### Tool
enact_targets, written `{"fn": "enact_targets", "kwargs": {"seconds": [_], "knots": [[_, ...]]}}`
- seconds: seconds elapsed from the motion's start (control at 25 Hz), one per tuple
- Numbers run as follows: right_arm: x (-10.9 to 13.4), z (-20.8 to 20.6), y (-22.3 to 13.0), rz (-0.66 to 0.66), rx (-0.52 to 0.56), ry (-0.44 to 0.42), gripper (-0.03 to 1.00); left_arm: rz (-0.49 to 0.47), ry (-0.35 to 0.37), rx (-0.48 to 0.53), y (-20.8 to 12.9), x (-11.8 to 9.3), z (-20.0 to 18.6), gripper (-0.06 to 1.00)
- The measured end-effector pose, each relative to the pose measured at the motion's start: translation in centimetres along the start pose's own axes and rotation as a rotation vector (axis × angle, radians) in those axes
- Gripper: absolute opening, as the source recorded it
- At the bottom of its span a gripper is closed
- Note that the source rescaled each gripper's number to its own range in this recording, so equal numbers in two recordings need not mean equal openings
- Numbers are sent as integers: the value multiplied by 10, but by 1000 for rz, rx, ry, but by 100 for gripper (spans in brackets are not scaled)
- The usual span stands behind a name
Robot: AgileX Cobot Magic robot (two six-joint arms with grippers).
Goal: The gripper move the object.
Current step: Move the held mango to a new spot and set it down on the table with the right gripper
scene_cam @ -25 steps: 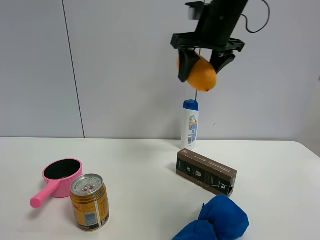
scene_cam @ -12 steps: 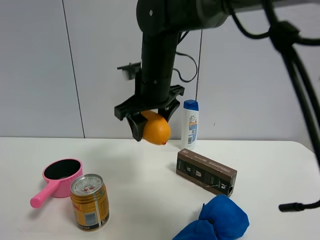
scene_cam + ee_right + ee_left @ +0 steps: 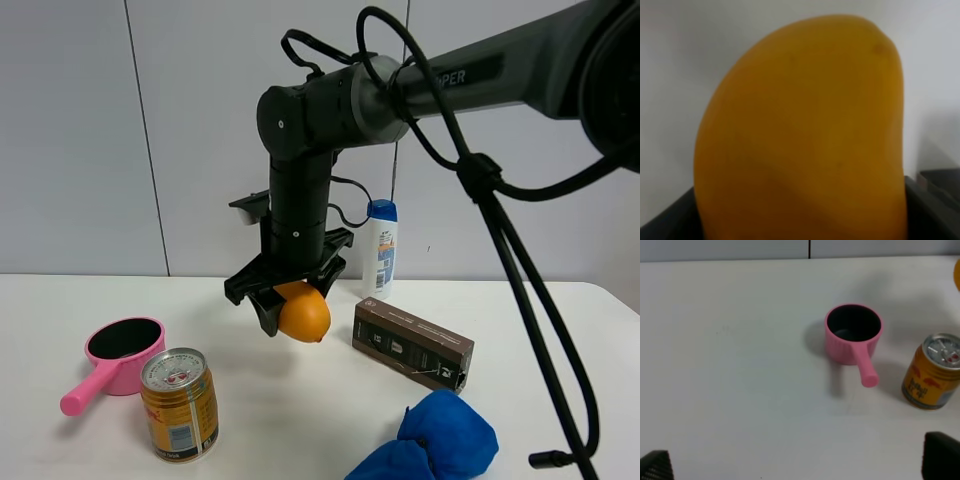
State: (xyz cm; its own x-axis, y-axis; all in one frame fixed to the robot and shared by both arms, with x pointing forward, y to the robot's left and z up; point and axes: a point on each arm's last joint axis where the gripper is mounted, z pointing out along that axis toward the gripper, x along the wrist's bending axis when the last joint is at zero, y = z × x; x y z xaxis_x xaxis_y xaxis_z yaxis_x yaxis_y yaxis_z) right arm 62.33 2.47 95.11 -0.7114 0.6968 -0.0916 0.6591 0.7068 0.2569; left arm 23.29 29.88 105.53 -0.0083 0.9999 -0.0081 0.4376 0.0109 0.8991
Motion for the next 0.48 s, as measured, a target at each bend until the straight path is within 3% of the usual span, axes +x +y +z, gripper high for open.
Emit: {"fn": "enact_targets", "kwargs": {"seconds": [0.48], "knots": [[4,42,-6,3,61,10,0,0,0,0,0,0,0,100]]}}
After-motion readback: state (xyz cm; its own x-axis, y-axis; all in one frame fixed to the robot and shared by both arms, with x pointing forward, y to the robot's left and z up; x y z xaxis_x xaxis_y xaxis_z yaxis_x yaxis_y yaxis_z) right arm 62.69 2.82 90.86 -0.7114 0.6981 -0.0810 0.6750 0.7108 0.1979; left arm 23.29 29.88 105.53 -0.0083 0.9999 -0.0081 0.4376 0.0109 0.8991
